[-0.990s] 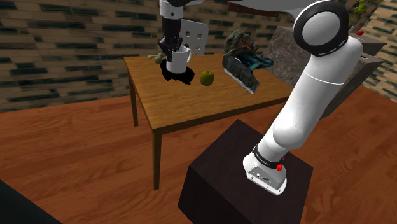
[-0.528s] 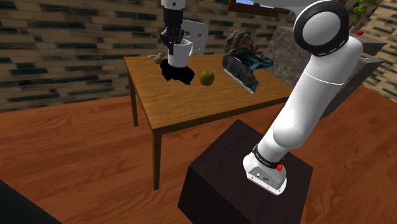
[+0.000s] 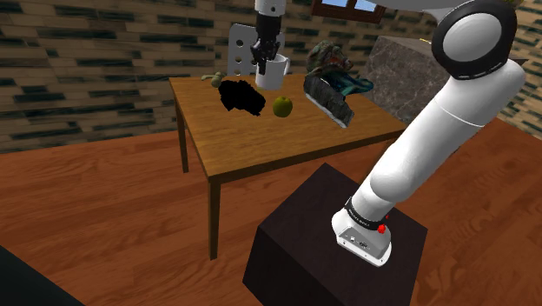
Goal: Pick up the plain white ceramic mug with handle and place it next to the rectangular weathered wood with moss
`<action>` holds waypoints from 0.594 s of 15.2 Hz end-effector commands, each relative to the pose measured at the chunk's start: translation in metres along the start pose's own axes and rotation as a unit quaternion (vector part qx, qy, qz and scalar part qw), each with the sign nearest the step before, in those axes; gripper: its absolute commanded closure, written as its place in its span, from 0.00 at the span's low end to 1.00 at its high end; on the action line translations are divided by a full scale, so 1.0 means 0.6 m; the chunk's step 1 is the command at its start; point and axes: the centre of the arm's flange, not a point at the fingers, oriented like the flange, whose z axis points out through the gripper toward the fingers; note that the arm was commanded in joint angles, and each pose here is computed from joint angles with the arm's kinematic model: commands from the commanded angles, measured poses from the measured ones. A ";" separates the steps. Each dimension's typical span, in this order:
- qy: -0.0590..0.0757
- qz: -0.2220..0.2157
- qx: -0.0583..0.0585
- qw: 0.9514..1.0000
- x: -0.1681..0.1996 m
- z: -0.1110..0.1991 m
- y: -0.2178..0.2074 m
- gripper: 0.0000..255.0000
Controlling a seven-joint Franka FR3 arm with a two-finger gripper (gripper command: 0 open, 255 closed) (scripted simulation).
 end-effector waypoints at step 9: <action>0.000 -0.001 0.000 1.000 -0.107 0.011 0.191 1.00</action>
